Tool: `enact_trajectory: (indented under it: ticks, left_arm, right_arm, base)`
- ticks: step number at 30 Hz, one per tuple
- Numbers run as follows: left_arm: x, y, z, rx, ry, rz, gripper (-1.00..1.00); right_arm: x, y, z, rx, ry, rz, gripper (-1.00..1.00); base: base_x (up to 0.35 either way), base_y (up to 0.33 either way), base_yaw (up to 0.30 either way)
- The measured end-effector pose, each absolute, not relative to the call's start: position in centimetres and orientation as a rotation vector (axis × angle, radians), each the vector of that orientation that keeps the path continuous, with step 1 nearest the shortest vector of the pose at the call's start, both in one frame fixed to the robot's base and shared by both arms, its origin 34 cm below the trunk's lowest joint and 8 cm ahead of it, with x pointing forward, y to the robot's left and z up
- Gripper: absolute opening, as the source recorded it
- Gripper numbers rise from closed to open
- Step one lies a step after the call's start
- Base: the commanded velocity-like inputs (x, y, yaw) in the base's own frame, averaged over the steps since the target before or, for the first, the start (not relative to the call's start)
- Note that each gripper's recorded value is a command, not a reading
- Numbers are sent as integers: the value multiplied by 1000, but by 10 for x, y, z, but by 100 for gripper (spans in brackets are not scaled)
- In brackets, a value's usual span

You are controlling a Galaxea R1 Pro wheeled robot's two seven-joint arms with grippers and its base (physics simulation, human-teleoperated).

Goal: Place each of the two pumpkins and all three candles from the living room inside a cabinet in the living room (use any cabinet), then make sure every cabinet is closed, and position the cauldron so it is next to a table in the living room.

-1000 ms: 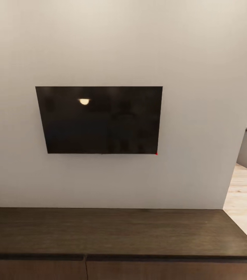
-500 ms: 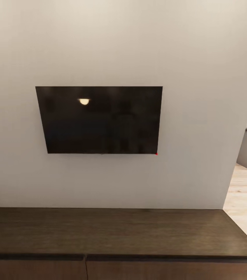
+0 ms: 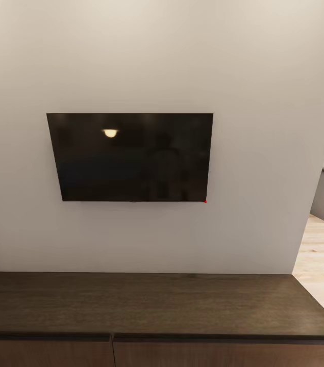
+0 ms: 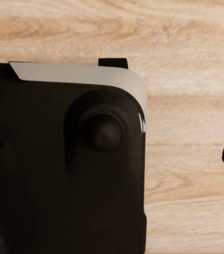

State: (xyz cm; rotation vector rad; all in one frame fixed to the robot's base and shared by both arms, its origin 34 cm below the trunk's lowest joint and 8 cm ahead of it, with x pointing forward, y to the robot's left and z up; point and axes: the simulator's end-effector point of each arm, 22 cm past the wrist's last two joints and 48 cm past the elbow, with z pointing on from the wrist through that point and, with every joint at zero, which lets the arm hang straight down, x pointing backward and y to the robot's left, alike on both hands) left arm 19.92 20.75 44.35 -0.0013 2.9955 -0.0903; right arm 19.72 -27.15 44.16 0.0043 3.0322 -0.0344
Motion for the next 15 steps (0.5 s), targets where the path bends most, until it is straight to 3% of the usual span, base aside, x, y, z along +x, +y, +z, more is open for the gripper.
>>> enact_trajectory:
  ticks: [15]
  left_arm:
    - [237,190,452,-7,2915,-122,100]
  right_arm:
    - [229,-263,446,-1,2964,-16,100]
  base:
    - [0,0,0]
